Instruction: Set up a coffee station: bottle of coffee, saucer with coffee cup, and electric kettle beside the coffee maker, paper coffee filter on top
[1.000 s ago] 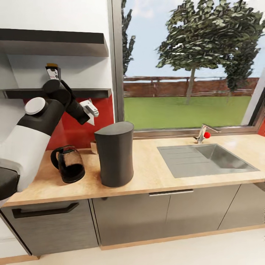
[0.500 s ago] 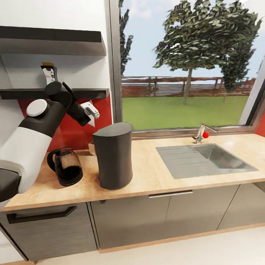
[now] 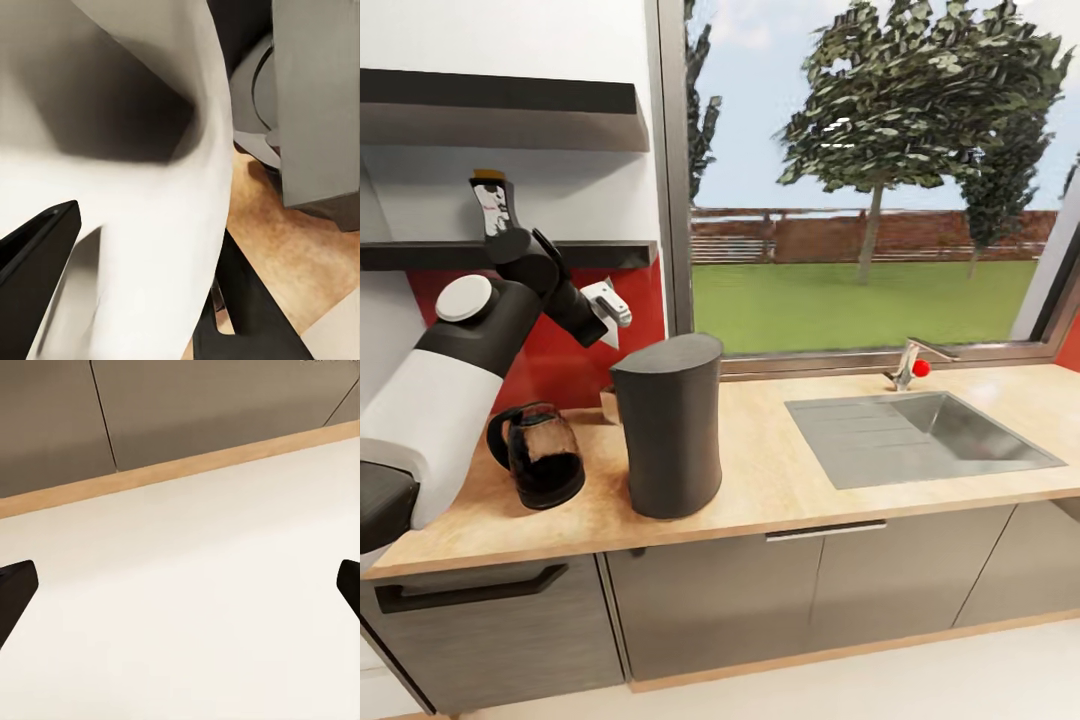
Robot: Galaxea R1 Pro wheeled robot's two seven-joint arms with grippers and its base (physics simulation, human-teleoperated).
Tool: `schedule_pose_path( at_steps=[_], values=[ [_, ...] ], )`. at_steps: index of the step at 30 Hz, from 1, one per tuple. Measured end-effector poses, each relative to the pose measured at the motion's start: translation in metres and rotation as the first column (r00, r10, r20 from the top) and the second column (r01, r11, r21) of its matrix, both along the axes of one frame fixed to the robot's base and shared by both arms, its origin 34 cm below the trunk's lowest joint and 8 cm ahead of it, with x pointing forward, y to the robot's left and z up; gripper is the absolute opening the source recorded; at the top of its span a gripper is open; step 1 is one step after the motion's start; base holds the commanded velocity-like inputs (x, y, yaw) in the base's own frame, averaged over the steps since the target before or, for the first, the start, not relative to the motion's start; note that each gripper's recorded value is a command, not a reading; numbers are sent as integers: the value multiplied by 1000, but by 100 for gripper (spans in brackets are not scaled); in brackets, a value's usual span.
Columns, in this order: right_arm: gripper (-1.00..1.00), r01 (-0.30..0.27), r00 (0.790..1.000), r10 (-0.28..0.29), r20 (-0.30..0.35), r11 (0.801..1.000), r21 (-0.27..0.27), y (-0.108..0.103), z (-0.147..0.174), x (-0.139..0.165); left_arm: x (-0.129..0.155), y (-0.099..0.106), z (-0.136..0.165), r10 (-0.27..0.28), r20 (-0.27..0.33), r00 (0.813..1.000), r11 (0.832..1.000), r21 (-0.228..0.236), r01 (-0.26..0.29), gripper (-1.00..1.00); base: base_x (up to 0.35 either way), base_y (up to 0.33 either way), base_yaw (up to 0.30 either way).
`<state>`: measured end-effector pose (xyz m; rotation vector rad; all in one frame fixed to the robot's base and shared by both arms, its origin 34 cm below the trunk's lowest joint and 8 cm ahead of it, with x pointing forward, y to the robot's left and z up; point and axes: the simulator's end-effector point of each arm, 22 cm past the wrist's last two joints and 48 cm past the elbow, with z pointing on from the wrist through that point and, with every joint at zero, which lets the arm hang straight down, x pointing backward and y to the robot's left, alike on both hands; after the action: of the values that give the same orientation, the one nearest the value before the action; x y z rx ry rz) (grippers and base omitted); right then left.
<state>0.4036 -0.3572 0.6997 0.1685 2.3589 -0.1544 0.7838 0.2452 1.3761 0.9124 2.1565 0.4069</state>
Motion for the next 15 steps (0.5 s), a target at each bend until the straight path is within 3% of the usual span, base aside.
schedule_pose_path(
  at_steps=[9, 15],
  values=[
    [100, 1, 1000, -1, 0, 1000, 0, 0, 0, 0, 0, 0, -1, 0, -1, 1000, 1000, 0, 0, -100, 64, 0, -5],
    [100, 0, 1000, 0, -2, 1000, 0, 0, 0, -1, 0, -1, -1, -1, -1, 1000, 1000, -3, 1, -100, 1, 0, -177]
  ],
)
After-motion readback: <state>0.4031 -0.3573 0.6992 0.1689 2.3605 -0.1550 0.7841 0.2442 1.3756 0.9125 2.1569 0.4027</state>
